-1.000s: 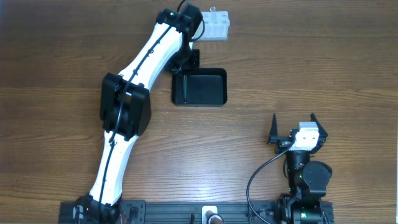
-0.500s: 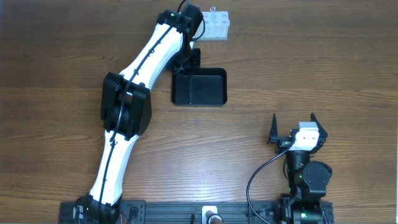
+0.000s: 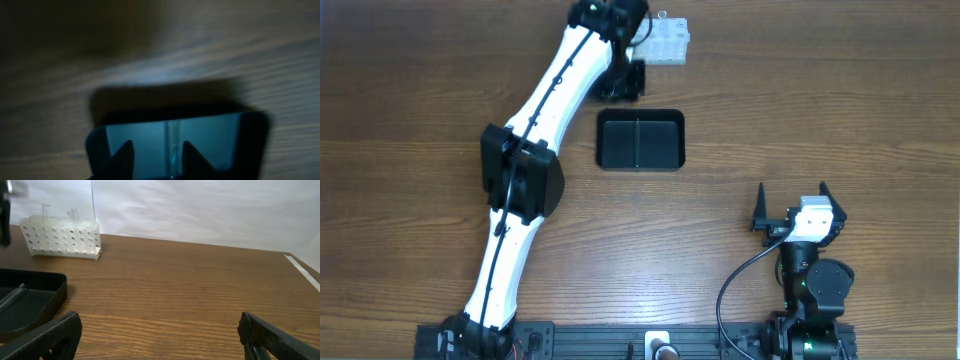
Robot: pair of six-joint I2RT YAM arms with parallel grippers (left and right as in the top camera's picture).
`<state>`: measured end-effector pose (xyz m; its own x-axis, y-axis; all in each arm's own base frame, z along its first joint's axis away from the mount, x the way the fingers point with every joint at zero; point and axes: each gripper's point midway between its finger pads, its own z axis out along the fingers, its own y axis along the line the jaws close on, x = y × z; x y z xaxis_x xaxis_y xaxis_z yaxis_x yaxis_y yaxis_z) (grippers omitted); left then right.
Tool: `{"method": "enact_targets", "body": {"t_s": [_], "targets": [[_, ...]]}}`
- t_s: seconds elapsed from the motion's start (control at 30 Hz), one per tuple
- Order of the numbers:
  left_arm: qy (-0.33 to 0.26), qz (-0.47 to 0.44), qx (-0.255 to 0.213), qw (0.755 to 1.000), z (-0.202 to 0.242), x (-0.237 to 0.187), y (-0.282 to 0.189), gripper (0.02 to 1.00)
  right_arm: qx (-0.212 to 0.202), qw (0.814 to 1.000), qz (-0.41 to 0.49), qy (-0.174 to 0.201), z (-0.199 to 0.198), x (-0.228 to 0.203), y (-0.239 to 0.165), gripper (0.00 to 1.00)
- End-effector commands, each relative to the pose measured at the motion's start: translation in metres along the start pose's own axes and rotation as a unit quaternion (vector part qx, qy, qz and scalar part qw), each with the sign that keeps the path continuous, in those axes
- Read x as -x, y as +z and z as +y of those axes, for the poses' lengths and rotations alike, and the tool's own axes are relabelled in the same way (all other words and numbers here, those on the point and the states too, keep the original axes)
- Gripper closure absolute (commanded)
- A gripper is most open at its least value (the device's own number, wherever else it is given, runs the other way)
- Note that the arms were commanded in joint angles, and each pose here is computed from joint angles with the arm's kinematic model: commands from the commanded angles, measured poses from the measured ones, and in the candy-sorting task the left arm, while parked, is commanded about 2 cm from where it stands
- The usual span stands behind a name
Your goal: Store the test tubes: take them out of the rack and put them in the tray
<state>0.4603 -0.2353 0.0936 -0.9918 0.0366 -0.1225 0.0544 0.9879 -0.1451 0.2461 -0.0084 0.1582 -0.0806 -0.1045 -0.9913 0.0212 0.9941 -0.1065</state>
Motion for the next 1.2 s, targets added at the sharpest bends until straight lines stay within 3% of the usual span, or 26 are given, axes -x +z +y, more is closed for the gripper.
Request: {"method": "enact_targets", "body": {"t_s": [0.03,0.13,0.3,0.5,0.8,1.2], "targets": [[0.013,-0.115,-0.021,0.993,-0.016,0.041,-0.057,0.579,0.009,1.000,-0.002,0.001,0.004,-0.001,0.000,0.007],[0.012,-0.170,-0.018,0.985,-0.017,0.063,-0.072,0.389,0.009,1.000,-0.002,0.001,0.004,-0.001,0.000,0.007],[0.004,-0.225,0.003,0.974,-0.012,0.087,-0.082,0.270,0.009,1.000,-0.002,0.001,0.004,-0.001,0.000,0.007],[-0.007,-0.272,0.029,0.962,0.000,0.108,-0.091,0.266,0.009,1.000,-0.002,0.001,0.004,-0.001,0.000,0.007],[0.051,-0.321,0.037,0.945,-0.004,0.142,-0.079,0.253,0.009,1.000,-0.002,0.001,0.004,-0.001,0.000,0.009],[0.035,-0.340,0.048,0.939,0.015,0.167,-0.051,0.253,0.009,1.000,-0.002,0.001,0.004,-0.001,0.000,0.009]]}}
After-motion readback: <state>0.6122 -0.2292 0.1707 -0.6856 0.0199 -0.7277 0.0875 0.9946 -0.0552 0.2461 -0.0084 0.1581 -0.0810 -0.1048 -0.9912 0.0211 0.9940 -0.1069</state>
